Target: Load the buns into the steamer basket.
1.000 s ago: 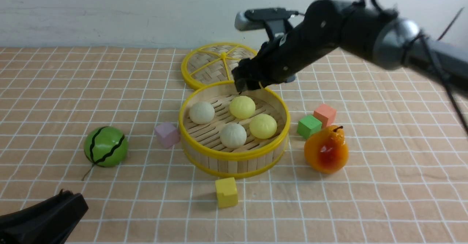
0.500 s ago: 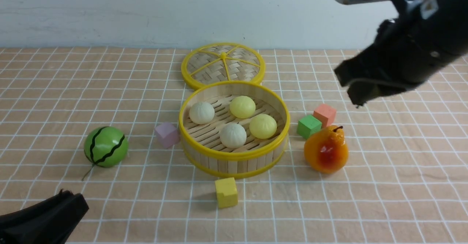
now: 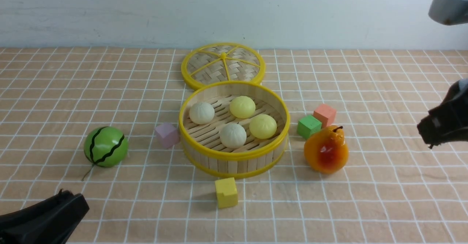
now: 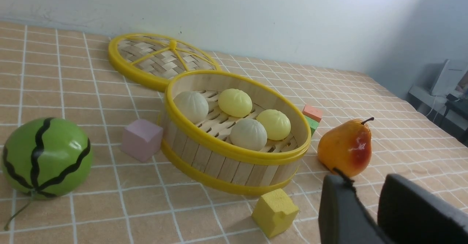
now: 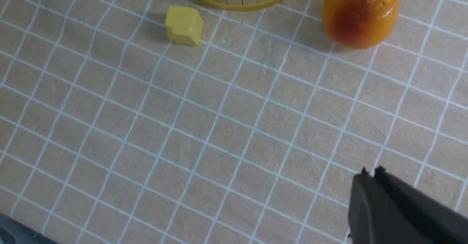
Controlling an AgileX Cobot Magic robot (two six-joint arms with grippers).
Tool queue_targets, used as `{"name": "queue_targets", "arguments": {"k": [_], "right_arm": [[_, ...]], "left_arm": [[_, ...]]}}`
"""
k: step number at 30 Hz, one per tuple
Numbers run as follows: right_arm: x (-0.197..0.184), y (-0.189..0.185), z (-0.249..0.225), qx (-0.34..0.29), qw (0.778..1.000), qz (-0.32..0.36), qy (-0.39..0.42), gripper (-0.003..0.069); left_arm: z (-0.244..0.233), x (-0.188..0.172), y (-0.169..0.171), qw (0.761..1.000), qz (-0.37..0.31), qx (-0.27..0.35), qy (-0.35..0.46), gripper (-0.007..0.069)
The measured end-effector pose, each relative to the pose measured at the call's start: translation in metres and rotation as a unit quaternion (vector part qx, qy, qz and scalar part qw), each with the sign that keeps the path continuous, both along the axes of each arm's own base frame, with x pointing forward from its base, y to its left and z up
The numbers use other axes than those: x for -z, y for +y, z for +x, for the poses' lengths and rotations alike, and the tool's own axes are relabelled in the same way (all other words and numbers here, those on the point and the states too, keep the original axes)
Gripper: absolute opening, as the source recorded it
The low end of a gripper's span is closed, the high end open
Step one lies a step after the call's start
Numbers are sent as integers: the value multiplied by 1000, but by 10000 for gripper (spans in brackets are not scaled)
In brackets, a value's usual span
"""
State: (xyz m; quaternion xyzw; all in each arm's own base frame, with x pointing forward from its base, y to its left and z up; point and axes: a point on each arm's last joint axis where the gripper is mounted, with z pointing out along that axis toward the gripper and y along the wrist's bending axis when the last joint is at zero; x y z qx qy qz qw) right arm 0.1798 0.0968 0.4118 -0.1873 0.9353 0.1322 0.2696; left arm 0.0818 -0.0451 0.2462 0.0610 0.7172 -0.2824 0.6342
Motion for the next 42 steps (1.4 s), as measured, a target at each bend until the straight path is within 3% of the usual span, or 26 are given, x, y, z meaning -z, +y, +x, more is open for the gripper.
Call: {"name": "queue_targets", "arguments": {"k": [6, 10, 13, 17, 18, 21, 26, 31, 35, 42], "right_arm": [[-3, -8, -5, 5, 1000, -3, -14, 2], [-8, -32, -30, 14, 998, -11, -62, 3], [-1, -58, -66, 43, 988, -12, -146, 6], [47, -78, -115, 100, 959, 17, -266, 7], [51, -78, -116, 105, 957, 18, -269, 7], [117, -82, -130, 147, 945, 40, -288, 7], [189, -84, -134, 177, 939, 54, -288, 7], [210, -86, -135, 185, 926, 56, -325, 7], [237, -88, -130, 192, 928, 40, -317, 7], [239, -88, -129, 197, 925, 42, -322, 12]], "left_arm": [[0, 0, 0, 1000, 0, 0, 0, 165], [0, 0, 0, 1000, 0, 0, 0, 167], [0, 0, 0, 1000, 0, 0, 0, 173], [0, 0, 0, 1000, 0, 0, 1, 178], [0, 0, 0, 1000, 0, 0, 1, 178], [0, 0, 0, 1000, 0, 0, 1, 182], [0, 0, 0, 1000, 1, 0, 2, 188], [0, 0, 0, 1000, 1, 0, 2, 193], [0, 1, 0, 1000, 1, 0, 3, 194], [0, 1, 0, 1000, 2, 0, 4, 200]]}}
